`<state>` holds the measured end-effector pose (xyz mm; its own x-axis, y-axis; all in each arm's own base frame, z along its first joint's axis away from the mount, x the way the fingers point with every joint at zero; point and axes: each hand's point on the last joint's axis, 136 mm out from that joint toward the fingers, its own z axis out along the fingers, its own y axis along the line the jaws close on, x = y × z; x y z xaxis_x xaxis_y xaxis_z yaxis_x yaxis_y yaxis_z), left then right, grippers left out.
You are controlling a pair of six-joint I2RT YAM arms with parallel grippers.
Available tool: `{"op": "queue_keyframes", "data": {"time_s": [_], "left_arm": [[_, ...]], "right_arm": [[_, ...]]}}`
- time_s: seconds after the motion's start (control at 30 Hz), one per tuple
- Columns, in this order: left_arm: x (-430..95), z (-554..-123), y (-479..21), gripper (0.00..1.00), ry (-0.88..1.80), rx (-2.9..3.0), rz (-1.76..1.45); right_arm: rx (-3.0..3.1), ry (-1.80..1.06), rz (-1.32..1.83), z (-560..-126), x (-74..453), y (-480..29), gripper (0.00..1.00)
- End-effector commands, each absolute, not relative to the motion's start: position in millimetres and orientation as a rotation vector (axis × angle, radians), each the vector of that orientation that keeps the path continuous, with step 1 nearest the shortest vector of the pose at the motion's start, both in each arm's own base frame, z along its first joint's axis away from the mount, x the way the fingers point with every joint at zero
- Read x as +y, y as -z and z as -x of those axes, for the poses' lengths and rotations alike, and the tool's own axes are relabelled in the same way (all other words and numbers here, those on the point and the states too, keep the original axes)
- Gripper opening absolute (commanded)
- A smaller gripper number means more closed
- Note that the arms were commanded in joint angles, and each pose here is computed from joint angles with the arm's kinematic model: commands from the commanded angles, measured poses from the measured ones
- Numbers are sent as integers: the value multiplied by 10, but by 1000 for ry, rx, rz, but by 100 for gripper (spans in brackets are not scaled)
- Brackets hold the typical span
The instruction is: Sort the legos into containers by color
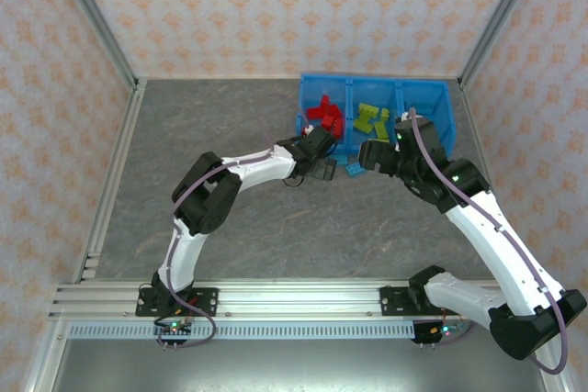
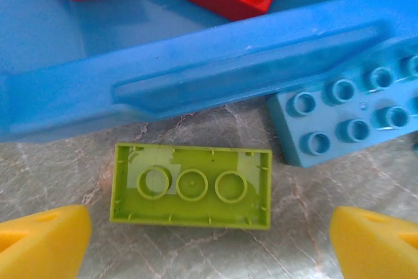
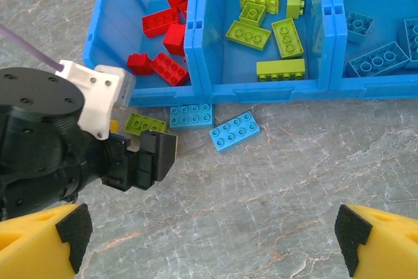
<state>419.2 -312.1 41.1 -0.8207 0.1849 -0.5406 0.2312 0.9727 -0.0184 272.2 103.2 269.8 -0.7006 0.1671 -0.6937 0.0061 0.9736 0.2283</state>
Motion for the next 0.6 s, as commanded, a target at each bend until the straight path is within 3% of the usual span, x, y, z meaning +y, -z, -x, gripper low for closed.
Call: {"op": "queue_keyframes", "data": {"time_s": [0.0,0.17,0.57], "left_arm": [[-3033,-4281,-407,95,2,2536,-362],[-2998,-4312,-294,92,-57,2525,-415],[-3013,-4276,-54,73,-29,2571,-409]], "right_arm": [[2340,-223,-117,-2692,972,-2692,97],[2347,-230,-130,-2680,972,-2675,97],[2367,-262,-152,-2665,1008,-2647,97]]}}
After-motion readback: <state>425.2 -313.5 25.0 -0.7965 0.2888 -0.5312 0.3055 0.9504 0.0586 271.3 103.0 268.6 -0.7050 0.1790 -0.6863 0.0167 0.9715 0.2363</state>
